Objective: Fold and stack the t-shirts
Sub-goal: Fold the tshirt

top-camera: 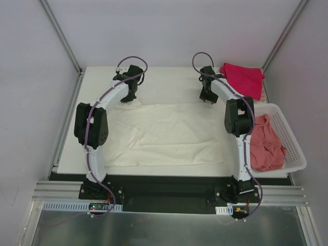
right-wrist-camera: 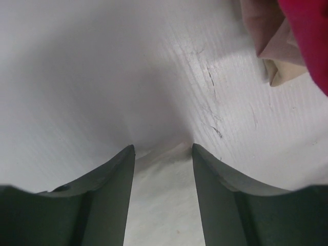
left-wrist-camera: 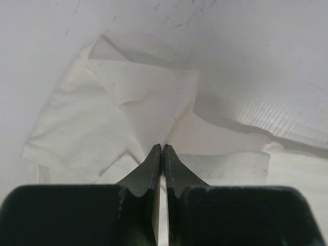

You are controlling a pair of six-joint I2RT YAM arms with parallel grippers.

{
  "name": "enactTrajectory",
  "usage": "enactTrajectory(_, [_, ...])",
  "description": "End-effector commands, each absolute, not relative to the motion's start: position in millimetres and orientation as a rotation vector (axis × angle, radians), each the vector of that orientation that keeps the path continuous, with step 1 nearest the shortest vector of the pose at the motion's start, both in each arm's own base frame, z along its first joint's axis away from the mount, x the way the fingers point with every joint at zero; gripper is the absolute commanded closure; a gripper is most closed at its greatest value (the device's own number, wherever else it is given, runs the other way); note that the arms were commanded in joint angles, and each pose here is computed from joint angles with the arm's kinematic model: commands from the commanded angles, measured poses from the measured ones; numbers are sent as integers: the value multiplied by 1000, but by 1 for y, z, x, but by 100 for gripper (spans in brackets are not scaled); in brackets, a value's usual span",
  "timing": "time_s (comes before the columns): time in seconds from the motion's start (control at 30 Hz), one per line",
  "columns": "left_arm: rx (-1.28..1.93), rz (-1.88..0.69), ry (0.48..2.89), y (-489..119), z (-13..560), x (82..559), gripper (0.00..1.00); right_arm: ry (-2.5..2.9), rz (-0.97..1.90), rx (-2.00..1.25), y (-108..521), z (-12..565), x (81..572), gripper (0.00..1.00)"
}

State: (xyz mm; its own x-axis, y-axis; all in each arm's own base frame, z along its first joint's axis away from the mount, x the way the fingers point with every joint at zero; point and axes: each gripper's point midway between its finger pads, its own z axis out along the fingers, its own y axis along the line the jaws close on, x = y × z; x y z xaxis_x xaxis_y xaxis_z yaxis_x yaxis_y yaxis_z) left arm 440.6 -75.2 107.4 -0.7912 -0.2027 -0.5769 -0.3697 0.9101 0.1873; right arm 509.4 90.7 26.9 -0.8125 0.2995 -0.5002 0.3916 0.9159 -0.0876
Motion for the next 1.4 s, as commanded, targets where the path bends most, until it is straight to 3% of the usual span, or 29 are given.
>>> enactTrajectory(0.0, [-460, 401, 2434, -71, 131, 430, 100, 2620, -281, 507, 88, 27, 490, 49])
enactTrajectory(0.13, [-467, 403, 2433, -71, 131, 423, 100, 2603, -324, 508, 80, 30, 482, 59])
enactTrajectory(0.27, [-464, 411, 2429, -72, 132, 416, 100, 2596, -312, 476, 81, 36, 485, 85])
enactTrajectory(0.4, [-473, 404, 2419, -71, 136, 409, 100, 2581, -271, 415, 89, 46, 490, 98])
enactTrajectory(0.83, [-518, 386, 2376, -63, 148, 354, 100, 2501, -149, 287, 103, 92, 441, 99])
enactTrajectory(1.37, [-611, 270, 2352, -54, 140, 267, 100, 2532, -57, 121, 111, 107, 359, 99])
